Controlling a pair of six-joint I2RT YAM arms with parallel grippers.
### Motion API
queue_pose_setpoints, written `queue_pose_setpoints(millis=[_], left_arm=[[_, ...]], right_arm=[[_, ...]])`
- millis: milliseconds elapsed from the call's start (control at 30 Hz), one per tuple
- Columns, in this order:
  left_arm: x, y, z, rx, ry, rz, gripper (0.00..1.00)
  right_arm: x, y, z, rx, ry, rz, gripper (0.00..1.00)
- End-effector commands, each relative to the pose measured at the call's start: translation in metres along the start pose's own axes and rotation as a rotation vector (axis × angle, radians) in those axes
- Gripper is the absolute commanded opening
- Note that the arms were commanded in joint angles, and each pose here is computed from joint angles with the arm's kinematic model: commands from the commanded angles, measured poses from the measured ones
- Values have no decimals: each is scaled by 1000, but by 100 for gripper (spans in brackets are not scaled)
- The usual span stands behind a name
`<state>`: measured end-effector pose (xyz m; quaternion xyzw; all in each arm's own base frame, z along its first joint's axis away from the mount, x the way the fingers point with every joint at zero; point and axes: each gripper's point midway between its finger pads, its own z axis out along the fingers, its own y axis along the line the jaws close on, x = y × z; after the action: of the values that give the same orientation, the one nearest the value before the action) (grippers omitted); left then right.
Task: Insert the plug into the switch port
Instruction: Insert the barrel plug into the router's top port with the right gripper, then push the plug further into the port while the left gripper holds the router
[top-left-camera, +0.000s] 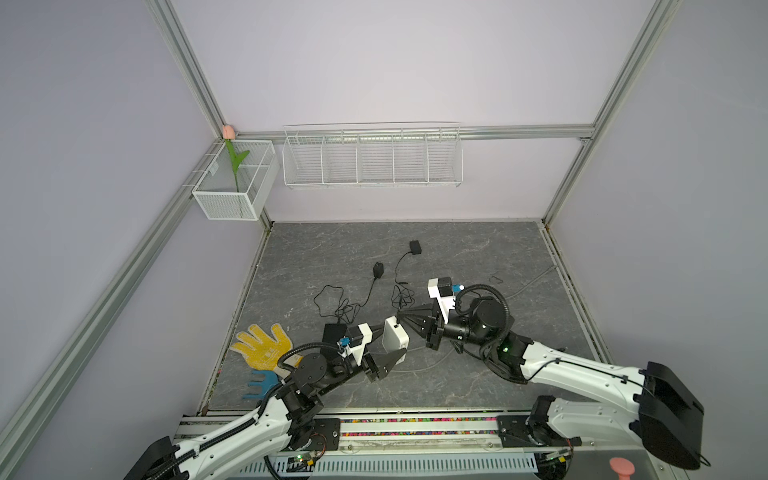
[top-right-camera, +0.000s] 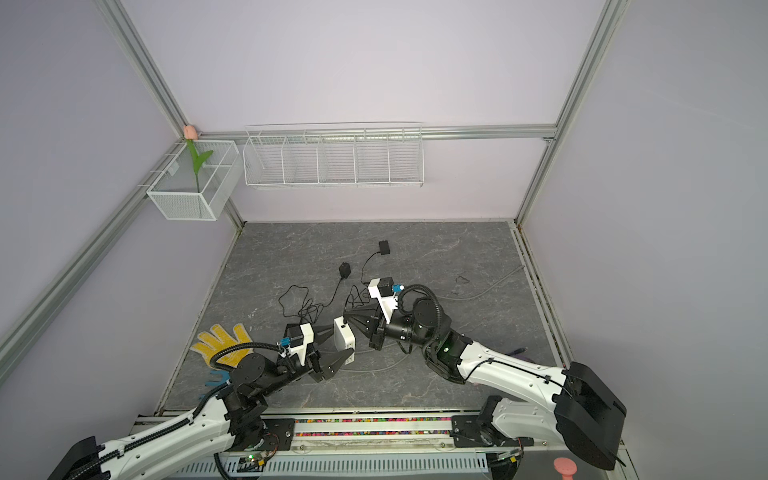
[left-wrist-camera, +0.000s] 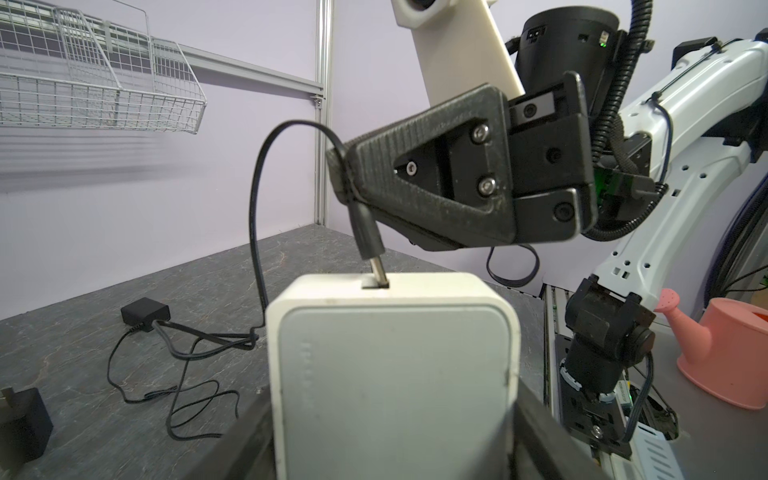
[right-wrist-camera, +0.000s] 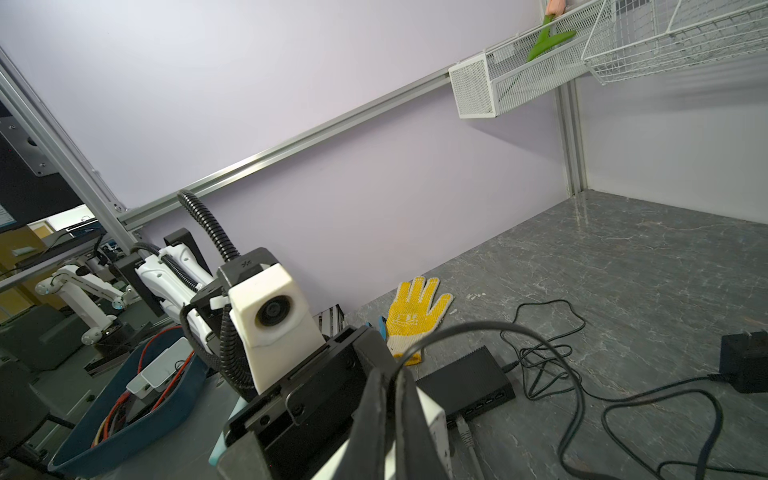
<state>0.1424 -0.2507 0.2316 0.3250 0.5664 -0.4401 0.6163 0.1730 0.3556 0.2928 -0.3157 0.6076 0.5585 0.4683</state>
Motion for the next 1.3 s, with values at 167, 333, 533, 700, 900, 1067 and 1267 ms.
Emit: queue_pose_setpoints(millis=[167,333,533,700,900,1067,1267], left_arm=[[-61,-10,-4,28,-203,39,0],[-68,-12,-5,36,-218,40,0],[-77,-10,-8,18,-246,30,0],[-79,-2,-7,-34,-230,13,0],[-80,5,-7,-68,-237,-2,0],[-82,6,-7,-75,-244,2,0],[-84,6,-8,-79,-251,1,0]], right_arm=[[44,-16,-5,75,146,24,7],[50,-18,-5,88,166,24,7],[62,-19,-5,97,193,31,7],[71,-18,-6,103,213,30,6],[80,-18,-7,112,236,28,7],[86,-17,-6,116,247,29,6],[91,-18,-6,124,259,27,7]])
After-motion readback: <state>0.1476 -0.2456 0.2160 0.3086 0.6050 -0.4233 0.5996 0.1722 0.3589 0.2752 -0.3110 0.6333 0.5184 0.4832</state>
